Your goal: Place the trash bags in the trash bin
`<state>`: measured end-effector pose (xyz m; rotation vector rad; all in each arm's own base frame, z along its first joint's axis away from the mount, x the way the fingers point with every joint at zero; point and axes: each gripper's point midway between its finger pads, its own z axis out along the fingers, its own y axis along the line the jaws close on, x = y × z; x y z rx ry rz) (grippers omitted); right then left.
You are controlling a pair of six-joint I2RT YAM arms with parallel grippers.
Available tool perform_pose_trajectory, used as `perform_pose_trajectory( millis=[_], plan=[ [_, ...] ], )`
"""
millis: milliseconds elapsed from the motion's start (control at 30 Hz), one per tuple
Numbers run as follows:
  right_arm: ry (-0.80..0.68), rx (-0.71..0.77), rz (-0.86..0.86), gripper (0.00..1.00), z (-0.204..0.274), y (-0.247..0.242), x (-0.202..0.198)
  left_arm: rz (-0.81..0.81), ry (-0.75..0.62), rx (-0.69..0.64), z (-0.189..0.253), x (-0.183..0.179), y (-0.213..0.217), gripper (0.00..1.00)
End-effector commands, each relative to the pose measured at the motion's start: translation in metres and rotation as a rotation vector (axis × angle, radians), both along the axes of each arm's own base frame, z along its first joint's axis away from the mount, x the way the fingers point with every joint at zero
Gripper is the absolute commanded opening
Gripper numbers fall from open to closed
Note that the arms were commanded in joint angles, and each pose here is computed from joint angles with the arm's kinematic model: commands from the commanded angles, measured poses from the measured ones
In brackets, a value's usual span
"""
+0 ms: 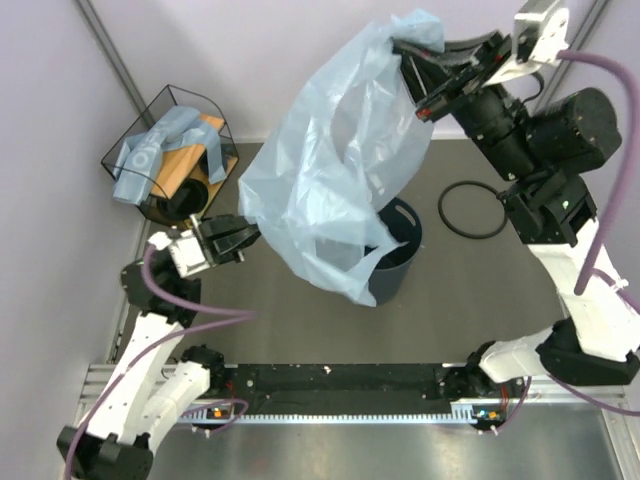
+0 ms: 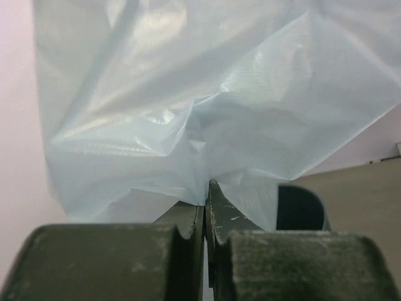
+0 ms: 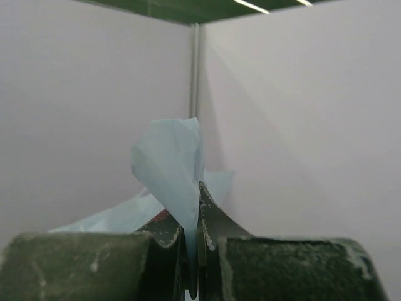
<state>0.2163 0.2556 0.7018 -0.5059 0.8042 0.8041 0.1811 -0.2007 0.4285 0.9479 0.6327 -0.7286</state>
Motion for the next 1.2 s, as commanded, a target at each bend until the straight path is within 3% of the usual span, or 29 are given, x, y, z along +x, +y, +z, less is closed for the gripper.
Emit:
perform_pose_trajectory(
  millis=[0,67,233,433,567,767,867,1033,1167],
  plan=[
    [0.124,-0.022,-0.177,0.00,-0.039,-0.031,0.018,-0.049,0.188,0.024,0.036,-0.026,0.002,0.00],
    [0.159,-0.041,-0.176,0.00,-0.058,-0.037,0.013,-0.083,0.221,0.032,0.053,-0.035,0.001,0.00],
    [0.191,-0.078,-0.312,0.00,-0.082,-0.068,0.021,-0.127,0.401,0.103,0.045,-0.013,-0.021,0.00],
    [0.223,-0.133,-0.432,0.00,-0.121,-0.099,0.027,-0.180,0.389,0.130,0.058,-0.005,-0.059,0.00],
    [0.335,-0.137,-0.495,0.00,-0.167,-0.118,0.046,-0.197,0.379,0.186,0.062,-0.003,-0.092,0.00],
    [0.448,-0.129,-0.551,0.00,-0.202,-0.141,0.059,-0.201,0.602,0.239,0.022,0.026,-0.140,0.00],
    [0.457,-0.132,-0.573,0.00,-0.206,-0.149,0.062,-0.183,0.727,0.297,-0.024,0.040,-0.156,0.00],
    [0.448,-0.150,-0.540,0.00,-0.207,-0.141,0.064,-0.102,0.738,0.287,-0.061,0.064,-0.168,0.00],
    [0.450,-0.150,-0.485,0.00,-0.206,-0.129,0.070,-0.067,0.735,0.381,-0.096,0.075,-0.176,0.00]
  ],
)
